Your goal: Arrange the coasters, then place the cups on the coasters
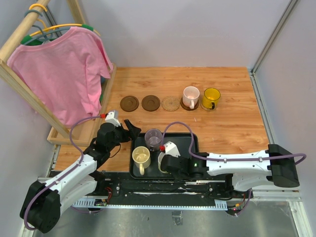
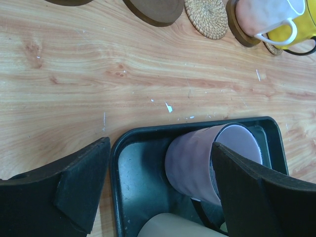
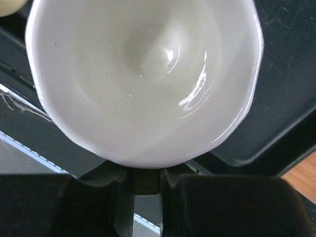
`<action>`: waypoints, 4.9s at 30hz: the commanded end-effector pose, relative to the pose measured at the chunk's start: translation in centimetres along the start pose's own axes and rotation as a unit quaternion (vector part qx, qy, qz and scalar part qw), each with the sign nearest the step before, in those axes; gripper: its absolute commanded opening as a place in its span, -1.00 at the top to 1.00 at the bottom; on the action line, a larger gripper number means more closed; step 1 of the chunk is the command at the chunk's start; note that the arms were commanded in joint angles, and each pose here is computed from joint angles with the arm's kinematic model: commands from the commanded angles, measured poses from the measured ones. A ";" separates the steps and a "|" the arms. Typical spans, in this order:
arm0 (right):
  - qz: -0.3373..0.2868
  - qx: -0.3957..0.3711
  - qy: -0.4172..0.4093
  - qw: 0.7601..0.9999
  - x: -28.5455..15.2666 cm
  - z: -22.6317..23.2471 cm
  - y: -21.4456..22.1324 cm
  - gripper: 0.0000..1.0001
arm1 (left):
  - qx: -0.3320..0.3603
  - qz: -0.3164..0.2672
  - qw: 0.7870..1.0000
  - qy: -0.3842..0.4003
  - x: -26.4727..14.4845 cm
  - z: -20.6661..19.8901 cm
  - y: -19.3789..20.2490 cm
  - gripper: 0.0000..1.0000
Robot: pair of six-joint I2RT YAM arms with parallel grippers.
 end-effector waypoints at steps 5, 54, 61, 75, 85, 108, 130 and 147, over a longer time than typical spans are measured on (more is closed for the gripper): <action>-0.036 -0.022 0.073 0.996 -2.3 -0.7 -1.7 0.98 | 0.003 -0.008 1.000 0.010 0.1 -0.5 -0.4 -0.73; -0.057 0.180 0.149 0.971 6.7 -20.8 -29.3 0.99 | 0.065 0.006 0.998 -0.022 2.3 -0.8 -1.7 -0.73; -0.050 0.189 0.154 0.969 8.1 -21.6 -28.7 0.99 | 0.069 0.012 0.997 -0.028 2.6 -0.5 -1.5 -0.73; -0.034 0.211 0.168 0.962 9.5 -22.6 -27.6 0.99 | 0.070 0.023 0.997 -0.030 3.1 -0.3 -1.0 -0.73; -0.030 0.224 0.169 0.959 10.3 -23.2 -27.1 0.99 | 0.072 0.028 0.996 -0.033 3.4 -0.1 -0.8 -0.73; -0.040 0.231 0.146 0.961 9.5 -22.7 -26.9 0.99 | 0.071 0.032 0.996 -0.035 3.6 0.1 -0.5 -0.74; -0.047 0.205 0.160 0.964 7.7 -21.6 -27.6 0.99 | 0.070 0.036 0.996 -0.036 3.8 0.3 -0.1 -0.73; -0.028 0.194 0.136 0.971 9.2 -20.3 -27.4 0.27 | 0.069 0.036 0.996 -0.039 3.8 0.5 -0.1 -0.73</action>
Point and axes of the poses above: each gripper's point midway between its finger pads, its own x axis out along the fingers, its own z axis along the line the jaws close on, y = z × x, the point moved 6 cm from there along -x, back along the fingers, and after that the axes turned 4 degrees about -x, right-handed, at the moved point
